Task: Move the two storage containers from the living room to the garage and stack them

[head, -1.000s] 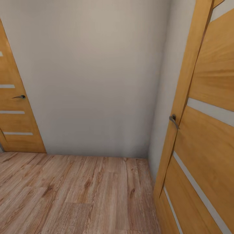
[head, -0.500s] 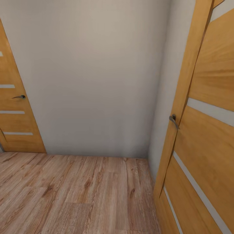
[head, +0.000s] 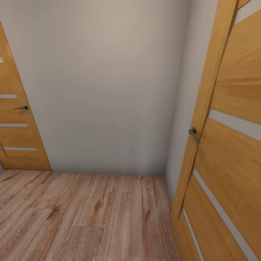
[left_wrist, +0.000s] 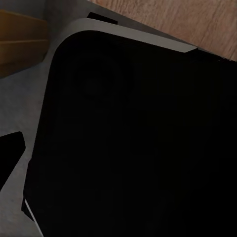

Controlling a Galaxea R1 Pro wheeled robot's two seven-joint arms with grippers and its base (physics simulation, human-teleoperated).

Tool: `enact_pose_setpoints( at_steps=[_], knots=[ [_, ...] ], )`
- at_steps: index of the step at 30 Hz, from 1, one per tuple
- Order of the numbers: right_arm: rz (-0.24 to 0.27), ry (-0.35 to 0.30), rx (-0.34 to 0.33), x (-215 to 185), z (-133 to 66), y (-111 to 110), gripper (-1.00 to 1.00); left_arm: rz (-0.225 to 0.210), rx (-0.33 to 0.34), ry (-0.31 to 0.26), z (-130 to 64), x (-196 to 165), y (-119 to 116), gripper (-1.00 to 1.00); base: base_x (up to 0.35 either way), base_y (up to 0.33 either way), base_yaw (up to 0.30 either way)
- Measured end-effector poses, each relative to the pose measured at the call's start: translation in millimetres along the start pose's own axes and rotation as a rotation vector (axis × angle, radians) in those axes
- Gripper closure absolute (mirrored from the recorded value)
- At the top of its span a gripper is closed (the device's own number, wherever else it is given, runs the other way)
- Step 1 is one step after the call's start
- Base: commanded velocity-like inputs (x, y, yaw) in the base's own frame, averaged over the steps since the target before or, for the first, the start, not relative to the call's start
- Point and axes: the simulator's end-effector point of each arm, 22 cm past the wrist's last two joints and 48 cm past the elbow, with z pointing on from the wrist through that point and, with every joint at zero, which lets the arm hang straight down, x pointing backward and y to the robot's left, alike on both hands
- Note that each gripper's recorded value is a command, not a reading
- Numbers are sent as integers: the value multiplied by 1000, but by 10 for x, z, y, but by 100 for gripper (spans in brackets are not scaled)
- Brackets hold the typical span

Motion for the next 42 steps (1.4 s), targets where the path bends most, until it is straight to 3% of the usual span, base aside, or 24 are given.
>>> enact_pose_setpoints(
  at_steps=[42],
  knots=[
    [-6,0,-1,-1,0,2,-100,2,-1,0,0,-2,8,-100,0,0,0]
  ],
)
